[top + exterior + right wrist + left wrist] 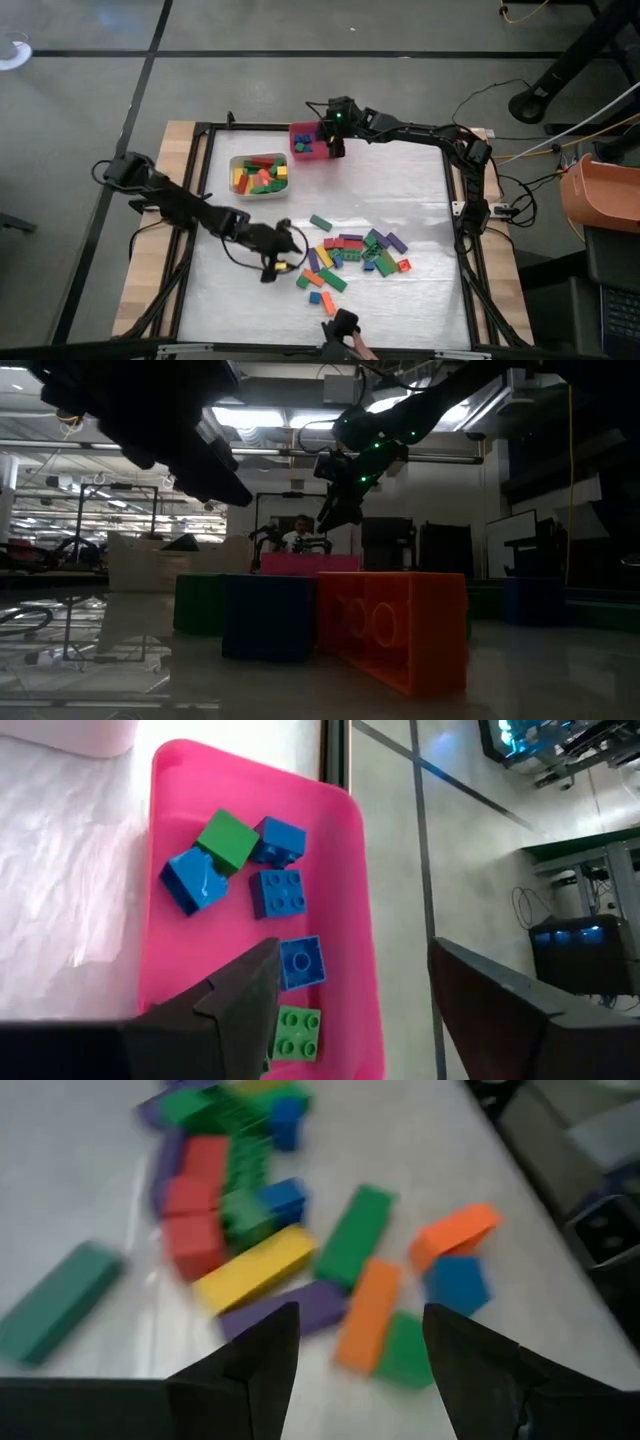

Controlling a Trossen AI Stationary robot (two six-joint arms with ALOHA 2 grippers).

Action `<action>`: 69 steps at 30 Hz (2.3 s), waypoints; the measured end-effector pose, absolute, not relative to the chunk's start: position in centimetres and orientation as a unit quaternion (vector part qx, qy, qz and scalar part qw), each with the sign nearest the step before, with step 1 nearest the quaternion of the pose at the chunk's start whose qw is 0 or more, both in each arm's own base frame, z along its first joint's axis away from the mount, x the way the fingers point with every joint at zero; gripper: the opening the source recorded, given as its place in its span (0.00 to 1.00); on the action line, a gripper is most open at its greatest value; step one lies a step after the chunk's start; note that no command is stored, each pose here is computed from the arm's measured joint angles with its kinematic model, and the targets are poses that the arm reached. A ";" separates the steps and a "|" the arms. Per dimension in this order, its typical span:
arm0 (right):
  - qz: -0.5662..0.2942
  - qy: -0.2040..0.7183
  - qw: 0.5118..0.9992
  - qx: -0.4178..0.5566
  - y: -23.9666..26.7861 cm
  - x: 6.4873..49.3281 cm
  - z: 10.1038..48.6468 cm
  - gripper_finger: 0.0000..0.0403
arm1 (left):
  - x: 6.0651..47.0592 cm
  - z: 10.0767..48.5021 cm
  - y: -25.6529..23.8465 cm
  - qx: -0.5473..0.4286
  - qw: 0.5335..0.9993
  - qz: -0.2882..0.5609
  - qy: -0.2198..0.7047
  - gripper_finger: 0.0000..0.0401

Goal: Sort blocks by size
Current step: Put the small green wooden block into the red bin

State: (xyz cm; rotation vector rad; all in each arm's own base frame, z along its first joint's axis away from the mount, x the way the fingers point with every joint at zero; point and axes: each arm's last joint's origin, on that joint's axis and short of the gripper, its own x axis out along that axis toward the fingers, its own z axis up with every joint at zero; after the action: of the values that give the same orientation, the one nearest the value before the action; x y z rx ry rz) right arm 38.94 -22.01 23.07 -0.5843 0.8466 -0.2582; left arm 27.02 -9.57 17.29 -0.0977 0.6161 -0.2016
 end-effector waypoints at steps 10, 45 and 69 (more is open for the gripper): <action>-0.083 0.446 0.854 -0.254 -21.4 38.0 22.8 0.63 | 27.6 14.6 -12.9 -0.027 0.945 -0.152 0.290 0.50; 0.194 0.385 0.858 -0.278 3.0 37.1 30.3 0.63 | 28.2 11.3 -13.6 0.028 0.937 -0.169 0.305 0.29; 0.190 0.396 0.855 -0.276 16.5 37.9 23.3 0.63 | 26.5 23.3 3.5 0.268 0.916 0.207 0.217 0.32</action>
State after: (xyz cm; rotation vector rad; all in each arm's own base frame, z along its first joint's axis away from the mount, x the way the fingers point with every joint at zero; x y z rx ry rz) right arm 37.89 16.49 23.28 -0.5802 0.8319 0.3995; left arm 26.54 3.54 23.27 0.5507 0.4462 0.4253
